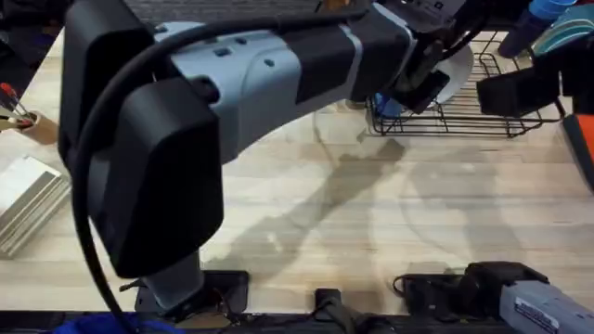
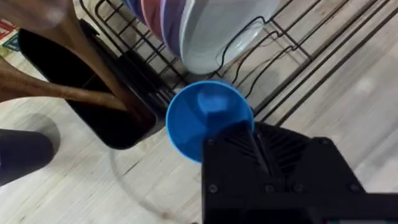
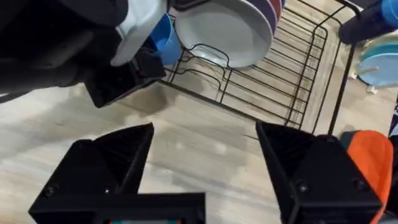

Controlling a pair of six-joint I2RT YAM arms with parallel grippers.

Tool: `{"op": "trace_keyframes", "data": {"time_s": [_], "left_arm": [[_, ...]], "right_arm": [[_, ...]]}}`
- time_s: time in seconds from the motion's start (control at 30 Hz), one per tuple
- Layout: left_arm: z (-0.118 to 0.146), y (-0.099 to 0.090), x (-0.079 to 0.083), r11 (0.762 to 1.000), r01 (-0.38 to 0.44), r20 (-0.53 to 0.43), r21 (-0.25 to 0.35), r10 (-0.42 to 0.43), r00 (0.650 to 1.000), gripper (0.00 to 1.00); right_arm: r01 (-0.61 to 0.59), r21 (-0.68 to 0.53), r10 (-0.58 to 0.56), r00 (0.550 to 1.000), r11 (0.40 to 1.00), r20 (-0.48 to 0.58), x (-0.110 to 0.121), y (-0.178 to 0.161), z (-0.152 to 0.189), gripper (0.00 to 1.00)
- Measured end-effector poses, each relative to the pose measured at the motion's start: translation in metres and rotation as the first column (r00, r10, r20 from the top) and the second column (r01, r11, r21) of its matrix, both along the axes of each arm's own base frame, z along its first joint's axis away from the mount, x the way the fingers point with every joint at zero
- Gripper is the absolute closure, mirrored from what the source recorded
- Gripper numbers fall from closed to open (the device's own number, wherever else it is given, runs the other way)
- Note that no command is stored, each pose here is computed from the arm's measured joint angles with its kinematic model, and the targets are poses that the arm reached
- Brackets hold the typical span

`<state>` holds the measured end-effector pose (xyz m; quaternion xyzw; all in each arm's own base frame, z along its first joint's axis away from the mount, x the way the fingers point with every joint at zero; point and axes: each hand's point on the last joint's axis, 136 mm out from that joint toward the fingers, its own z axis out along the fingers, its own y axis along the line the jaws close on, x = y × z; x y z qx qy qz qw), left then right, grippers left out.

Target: Pick up the cup on the table and put them onto the rack.

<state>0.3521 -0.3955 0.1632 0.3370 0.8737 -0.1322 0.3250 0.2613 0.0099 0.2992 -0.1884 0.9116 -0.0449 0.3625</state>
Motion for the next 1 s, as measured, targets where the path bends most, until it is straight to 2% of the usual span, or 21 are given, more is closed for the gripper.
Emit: {"op": "trace_keyframes", "data": {"time_s": [0.63,1.0], "left_arm": [[0.002,-0.003,0.002,1.0,0.0,0.011,-0.014,0.0,1.0,0.961],[-0.02,-0.006,0.001,1.0,0.012,-0.027,0.009,-0.012,1.0,0.961]], "right_arm": [[-0.003,-0.002,0.003,1.0,1.0,0.0,0.0,0.0,0.0,0.005],[-0.003,-0.002,0.003,1.0,1.0,0.0,0.0,0.0,0.0,0.005]]}}
